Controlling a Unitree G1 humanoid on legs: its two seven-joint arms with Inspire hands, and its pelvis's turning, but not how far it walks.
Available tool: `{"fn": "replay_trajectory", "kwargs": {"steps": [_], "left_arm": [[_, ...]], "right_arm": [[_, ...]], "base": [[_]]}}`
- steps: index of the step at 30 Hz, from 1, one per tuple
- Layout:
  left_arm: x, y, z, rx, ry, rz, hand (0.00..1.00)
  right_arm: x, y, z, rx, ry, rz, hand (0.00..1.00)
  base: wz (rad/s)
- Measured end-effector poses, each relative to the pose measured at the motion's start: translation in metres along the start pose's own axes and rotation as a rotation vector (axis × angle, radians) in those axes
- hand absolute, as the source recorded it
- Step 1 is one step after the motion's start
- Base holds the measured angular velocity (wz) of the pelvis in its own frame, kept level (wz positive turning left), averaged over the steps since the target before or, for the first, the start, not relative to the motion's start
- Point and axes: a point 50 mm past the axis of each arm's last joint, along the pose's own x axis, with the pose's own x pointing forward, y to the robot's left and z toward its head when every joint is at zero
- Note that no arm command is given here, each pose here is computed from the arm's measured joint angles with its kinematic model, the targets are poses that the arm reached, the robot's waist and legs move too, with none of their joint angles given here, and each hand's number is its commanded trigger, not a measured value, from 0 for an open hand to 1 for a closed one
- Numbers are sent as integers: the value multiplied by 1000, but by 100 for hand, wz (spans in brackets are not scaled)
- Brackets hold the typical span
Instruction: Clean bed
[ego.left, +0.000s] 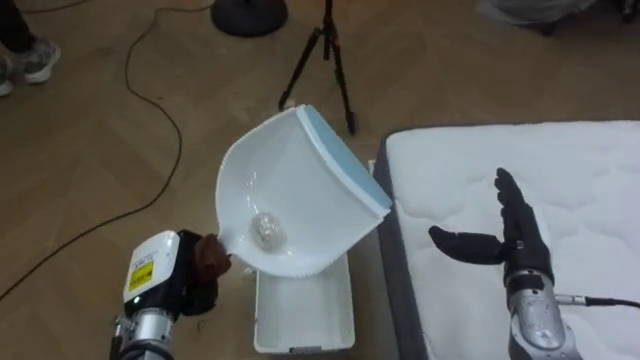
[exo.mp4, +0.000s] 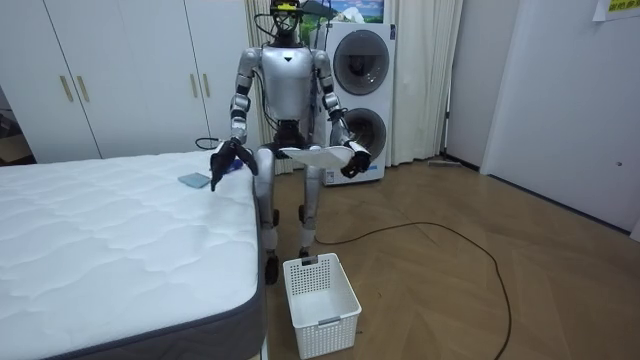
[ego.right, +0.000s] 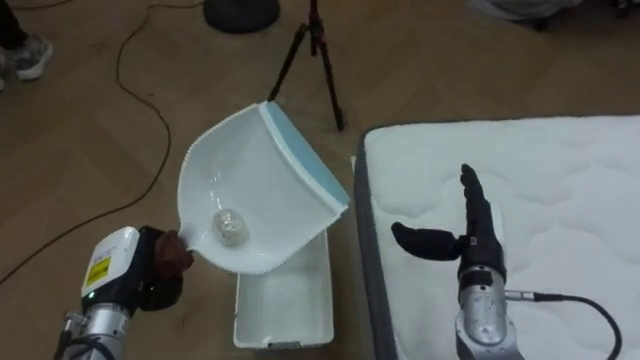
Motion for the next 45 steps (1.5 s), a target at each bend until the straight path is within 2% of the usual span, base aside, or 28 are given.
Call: {"fn": "replay_trajectory", "kwargs": {"steps": [11,21,29,32,35,37,40,45], "left_arm": [[-2,-1,-2,6,9,-6,100],[-10,-9,-10,32,55,-64,100],[-8,-1,-16,61,59,-57,100],[0,5,-14,85,37,-51,100],[7,20,-19,126,22,-28,100],[16,36,-25,176,19,-4,100],[28,48,-26,209,18,16,100],[31,66,-35,320,2,19,100]], "right_arm": [[3,2,4,3,-16,46,0],[2,4,1,-14,-3,70,0],[0,5,-4,-32,14,87,0],[-1,2,-11,-50,42,71,0],[-1,3,-13,-56,49,80,0],[4,4,-10,-60,41,80,0],[8,0,-11,-79,50,72,0],[9,-3,-17,-127,72,79,0]], "base": [[11],[18],[22],[30],[-8],[-4],[-4],[-2]]}}
